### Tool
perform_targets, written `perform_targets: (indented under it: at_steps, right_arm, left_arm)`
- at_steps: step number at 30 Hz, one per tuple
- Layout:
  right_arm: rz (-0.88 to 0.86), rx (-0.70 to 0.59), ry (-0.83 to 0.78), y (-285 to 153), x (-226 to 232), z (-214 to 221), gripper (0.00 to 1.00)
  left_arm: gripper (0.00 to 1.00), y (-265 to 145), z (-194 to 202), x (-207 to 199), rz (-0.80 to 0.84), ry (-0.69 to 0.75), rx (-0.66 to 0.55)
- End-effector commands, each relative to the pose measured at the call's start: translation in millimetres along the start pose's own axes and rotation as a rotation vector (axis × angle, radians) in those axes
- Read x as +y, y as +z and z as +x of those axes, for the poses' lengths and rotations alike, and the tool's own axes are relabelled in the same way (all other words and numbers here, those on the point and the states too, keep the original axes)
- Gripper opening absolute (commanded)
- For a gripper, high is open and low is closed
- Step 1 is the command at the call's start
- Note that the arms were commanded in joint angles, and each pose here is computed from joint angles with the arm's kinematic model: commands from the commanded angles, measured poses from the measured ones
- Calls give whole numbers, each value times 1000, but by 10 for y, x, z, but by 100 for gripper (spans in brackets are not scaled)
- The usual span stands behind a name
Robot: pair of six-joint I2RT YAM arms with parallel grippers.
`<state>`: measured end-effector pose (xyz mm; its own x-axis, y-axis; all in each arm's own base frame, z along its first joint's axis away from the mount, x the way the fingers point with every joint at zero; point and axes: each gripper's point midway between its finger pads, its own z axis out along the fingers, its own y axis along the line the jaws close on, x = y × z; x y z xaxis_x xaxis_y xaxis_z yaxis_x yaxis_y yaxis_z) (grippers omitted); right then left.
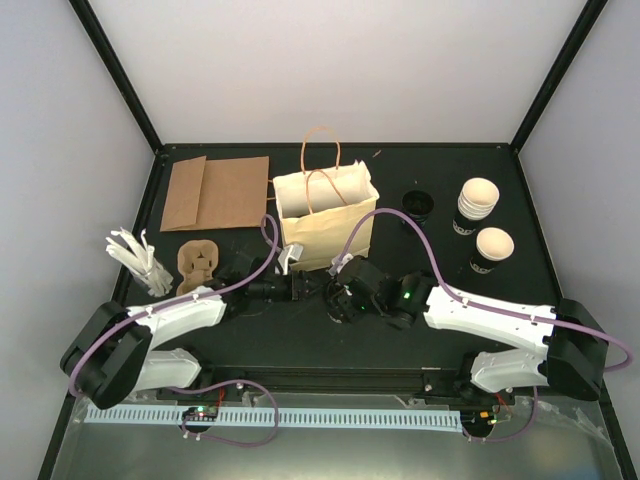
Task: Pack the takeout coffee
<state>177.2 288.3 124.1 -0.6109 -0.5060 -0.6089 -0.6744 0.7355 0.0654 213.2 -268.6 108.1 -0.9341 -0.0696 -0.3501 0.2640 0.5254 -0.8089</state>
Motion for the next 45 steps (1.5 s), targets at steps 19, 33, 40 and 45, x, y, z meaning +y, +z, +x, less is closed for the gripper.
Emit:
perform_targets:
  at_steps: [19, 33, 40, 45]
  right_arm:
    - [-265, 362, -2, 52, 539, 865, 68]
    - [-90, 280, 47, -16, 271, 620, 71]
    - [-70, 248, 63, -9, 249, 535, 71]
    - [-78, 243, 61, -11, 262, 523, 71]
  left_arm:
    - [42, 272, 209, 449, -126, -91, 148]
    - [54, 4, 75, 133, -45, -6, 0]
    - [59, -226, 127, -2, -16, 23, -41]
    - [55, -241, 272, -21, 22, 8, -7]
